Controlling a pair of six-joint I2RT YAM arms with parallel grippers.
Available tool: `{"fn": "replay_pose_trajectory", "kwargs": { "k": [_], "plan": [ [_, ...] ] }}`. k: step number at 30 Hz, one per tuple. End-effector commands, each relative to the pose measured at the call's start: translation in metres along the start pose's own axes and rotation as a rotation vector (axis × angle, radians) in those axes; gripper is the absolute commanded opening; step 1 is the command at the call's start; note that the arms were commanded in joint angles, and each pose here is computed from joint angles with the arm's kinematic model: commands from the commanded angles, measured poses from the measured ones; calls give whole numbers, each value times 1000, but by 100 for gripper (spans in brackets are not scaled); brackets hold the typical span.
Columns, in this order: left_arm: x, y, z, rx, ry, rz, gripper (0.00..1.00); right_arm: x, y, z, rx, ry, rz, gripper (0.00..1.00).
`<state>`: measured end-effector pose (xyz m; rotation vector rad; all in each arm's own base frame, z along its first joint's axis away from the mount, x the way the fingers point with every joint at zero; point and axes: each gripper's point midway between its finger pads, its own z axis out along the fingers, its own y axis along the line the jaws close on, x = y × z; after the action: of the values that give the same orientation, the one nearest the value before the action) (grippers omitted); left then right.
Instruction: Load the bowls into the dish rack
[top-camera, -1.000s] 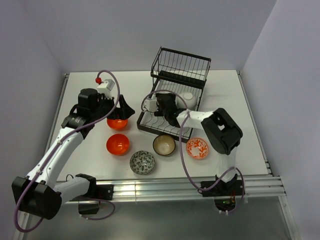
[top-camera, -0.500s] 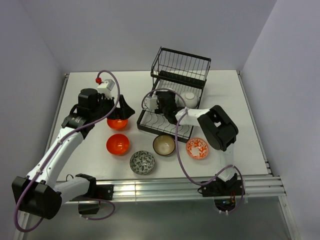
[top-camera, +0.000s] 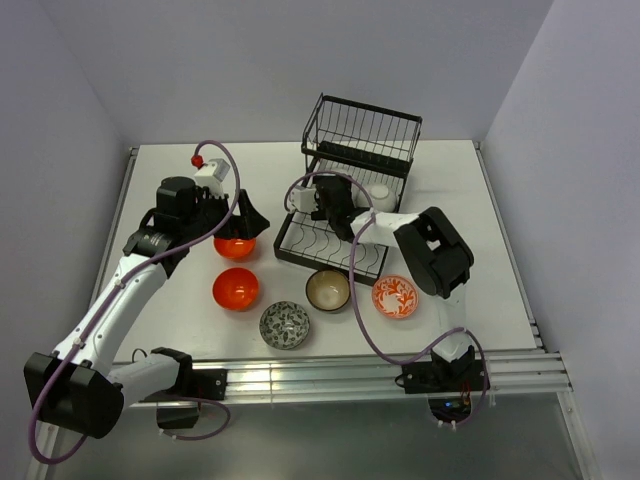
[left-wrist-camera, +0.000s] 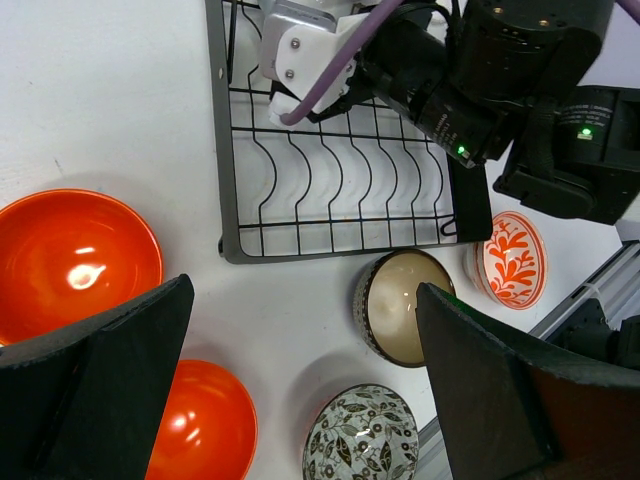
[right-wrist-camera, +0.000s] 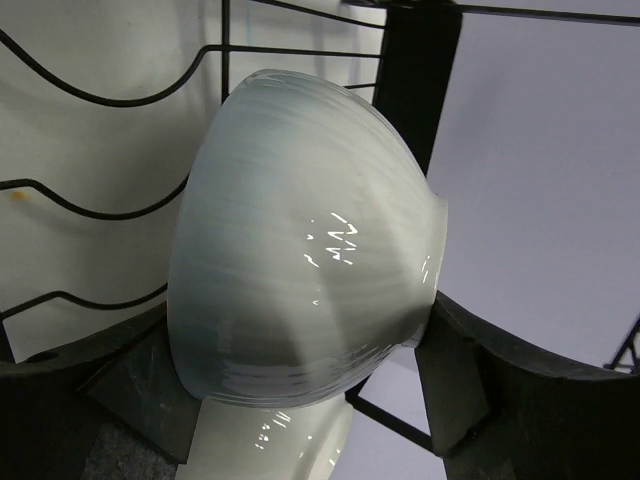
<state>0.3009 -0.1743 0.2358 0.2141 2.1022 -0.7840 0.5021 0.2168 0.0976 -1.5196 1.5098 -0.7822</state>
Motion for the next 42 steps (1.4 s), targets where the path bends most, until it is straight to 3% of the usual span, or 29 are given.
{"fn": "replay_pose_trajectory", "kwargs": {
  "k": [1, 4, 17, 34, 42],
  "plan": [
    [-6, 3, -1, -12, -21, 22, 99, -6, -32, 7, 82, -6, 24, 37],
    [-8, 2, -2, -11, -27, 26, 100, -5, -31, 10, 66, -1, 30, 45],
    [-7, 2, -3, -12, -24, 30, 100, -3, -14, 2, -112, 7, 61, 98],
    [-7, 1, 0, -4, -20, 25, 99, 0, -3, -12, -211, 9, 61, 100],
    [-9, 1, 1, -1, -23, 23, 99, 7, -17, 11, -69, 79, 16, 100]
  ]
}}
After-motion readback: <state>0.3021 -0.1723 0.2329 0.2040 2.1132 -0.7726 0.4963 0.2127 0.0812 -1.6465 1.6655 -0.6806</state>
